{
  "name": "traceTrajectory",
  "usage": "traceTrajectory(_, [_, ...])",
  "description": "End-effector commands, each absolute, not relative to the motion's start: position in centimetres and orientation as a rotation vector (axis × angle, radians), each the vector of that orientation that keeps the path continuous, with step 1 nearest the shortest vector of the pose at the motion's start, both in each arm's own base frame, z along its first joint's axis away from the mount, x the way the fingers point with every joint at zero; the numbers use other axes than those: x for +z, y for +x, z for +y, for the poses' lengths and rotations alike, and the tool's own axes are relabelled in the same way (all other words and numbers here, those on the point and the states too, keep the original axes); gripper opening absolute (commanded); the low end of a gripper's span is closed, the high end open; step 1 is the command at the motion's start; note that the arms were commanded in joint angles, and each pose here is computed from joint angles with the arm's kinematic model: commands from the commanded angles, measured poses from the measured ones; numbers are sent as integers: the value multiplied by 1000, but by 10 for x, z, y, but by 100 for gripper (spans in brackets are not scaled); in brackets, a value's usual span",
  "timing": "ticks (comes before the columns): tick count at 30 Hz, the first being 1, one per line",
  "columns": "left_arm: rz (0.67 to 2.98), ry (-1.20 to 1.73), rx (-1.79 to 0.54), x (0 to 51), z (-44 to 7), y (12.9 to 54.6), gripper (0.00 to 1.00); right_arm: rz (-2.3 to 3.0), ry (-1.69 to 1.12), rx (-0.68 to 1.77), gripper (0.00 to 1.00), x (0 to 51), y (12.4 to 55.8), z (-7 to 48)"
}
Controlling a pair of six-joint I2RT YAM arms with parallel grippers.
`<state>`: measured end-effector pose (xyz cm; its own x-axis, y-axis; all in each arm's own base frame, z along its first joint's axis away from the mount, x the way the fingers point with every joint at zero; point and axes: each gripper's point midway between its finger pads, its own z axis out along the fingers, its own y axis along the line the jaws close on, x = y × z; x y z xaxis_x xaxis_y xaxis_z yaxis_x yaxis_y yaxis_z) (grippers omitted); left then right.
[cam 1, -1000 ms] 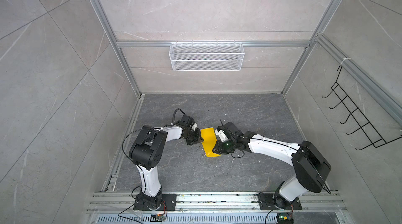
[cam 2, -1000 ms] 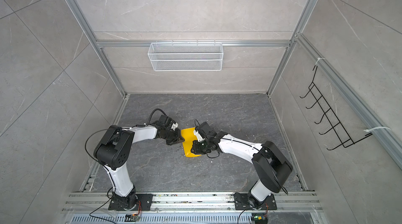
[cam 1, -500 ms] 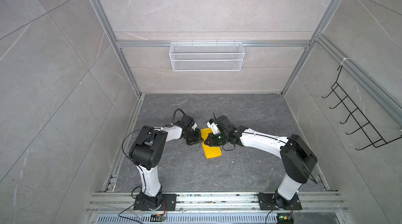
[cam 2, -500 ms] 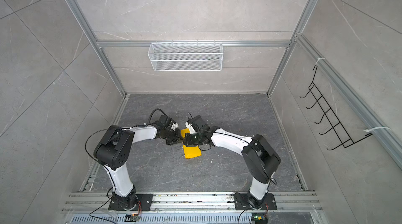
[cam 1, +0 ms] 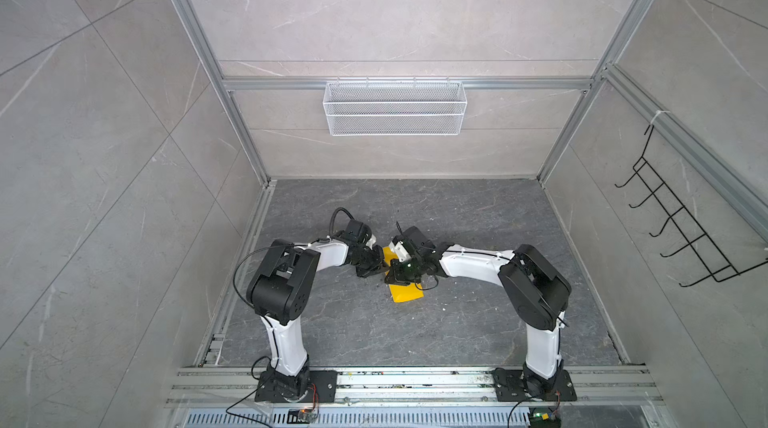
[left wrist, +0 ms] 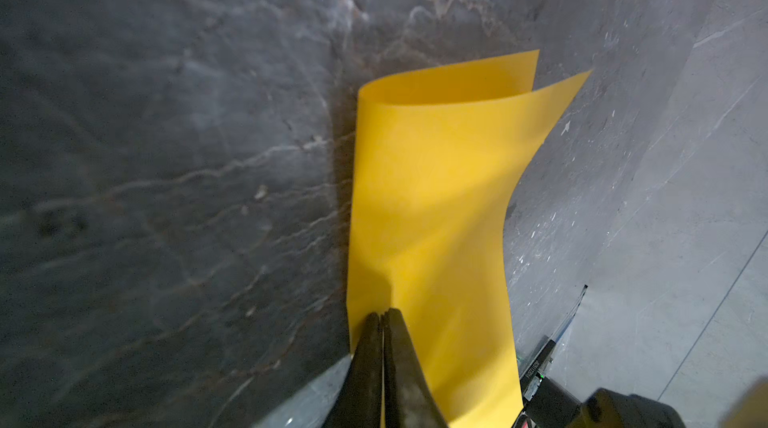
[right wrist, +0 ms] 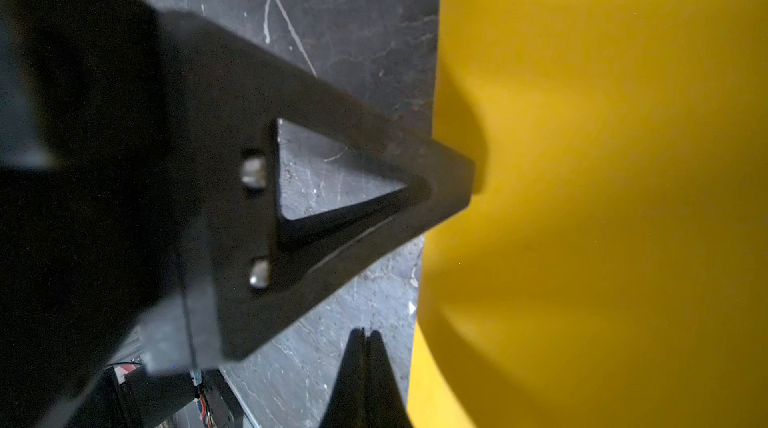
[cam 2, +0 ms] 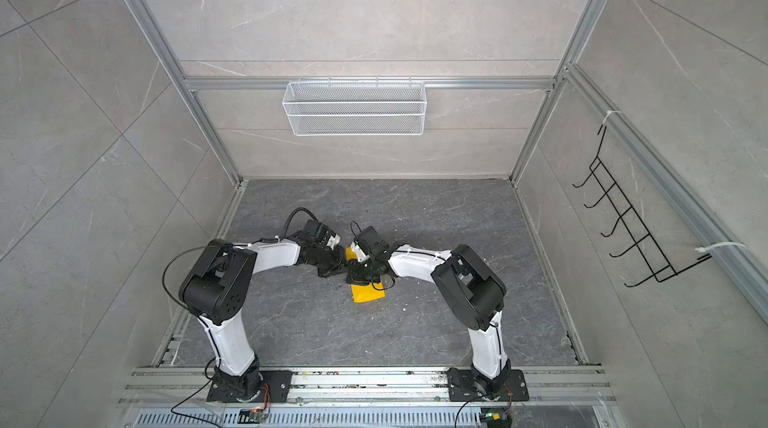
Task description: Fold a paper plane with a square sheet of paper (pick it up from the middle)
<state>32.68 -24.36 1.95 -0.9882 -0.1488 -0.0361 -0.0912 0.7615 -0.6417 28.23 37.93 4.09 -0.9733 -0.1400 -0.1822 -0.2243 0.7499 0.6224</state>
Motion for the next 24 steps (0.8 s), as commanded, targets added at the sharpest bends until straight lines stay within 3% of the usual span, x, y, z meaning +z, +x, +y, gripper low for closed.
traceTrajectory(1, [2892, -242, -966, 17, -233, 321, 10, 2867, -276, 1003, 1, 31, 280, 380])
traceTrajectory(24, [2906, -241, -935, 11, -230, 320, 10, 3026, -223, 878, 1, -1, 235, 334])
